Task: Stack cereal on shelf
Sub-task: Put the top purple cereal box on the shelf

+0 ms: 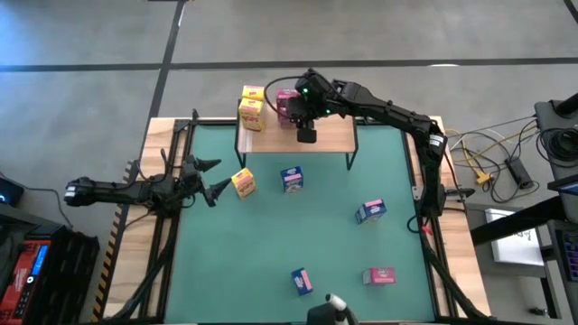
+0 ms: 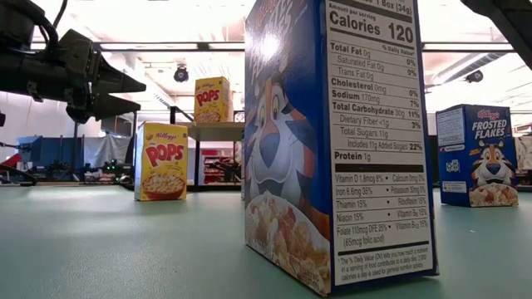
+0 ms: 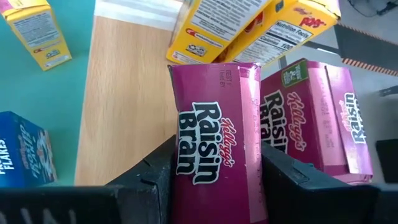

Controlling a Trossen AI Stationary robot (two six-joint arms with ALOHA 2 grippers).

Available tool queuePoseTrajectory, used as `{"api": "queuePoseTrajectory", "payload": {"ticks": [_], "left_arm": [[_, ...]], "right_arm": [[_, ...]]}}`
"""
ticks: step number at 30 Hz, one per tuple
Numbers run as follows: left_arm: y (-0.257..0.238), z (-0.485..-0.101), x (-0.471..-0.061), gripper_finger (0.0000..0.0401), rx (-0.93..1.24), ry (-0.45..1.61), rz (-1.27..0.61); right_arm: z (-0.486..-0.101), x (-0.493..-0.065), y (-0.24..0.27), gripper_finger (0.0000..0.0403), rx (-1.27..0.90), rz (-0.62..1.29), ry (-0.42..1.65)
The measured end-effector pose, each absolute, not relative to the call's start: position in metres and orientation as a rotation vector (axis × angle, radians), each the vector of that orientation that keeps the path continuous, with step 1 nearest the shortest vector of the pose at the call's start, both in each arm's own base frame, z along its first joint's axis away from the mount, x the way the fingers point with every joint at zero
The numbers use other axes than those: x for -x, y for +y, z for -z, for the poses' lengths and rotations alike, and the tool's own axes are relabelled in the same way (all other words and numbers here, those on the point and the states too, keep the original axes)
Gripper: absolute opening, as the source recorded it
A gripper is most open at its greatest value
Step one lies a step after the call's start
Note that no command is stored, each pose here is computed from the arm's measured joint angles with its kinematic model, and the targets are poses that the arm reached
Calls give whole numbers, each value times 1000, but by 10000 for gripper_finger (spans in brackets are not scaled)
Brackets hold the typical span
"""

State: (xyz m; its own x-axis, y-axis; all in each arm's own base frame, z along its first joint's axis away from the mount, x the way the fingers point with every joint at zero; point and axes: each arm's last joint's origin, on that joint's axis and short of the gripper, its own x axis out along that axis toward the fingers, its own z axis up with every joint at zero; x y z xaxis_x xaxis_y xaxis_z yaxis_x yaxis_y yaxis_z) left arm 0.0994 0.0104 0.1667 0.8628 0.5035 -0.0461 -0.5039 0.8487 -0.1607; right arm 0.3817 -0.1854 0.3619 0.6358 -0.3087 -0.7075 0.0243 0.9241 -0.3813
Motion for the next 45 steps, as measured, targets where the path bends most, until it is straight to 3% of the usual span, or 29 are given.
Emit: {"api": "queuePoseTrajectory", "payload": {"ticks": [39, 45], "left_arm": [[10, -167, -99, 387, 170, 3, -531], [10, -167, -99, 387, 170, 2, -531]], "right_arm": [[-354, -388, -187, 153, 347, 157, 802], [-354, -388, -187, 178, 328, 165, 800]]}}
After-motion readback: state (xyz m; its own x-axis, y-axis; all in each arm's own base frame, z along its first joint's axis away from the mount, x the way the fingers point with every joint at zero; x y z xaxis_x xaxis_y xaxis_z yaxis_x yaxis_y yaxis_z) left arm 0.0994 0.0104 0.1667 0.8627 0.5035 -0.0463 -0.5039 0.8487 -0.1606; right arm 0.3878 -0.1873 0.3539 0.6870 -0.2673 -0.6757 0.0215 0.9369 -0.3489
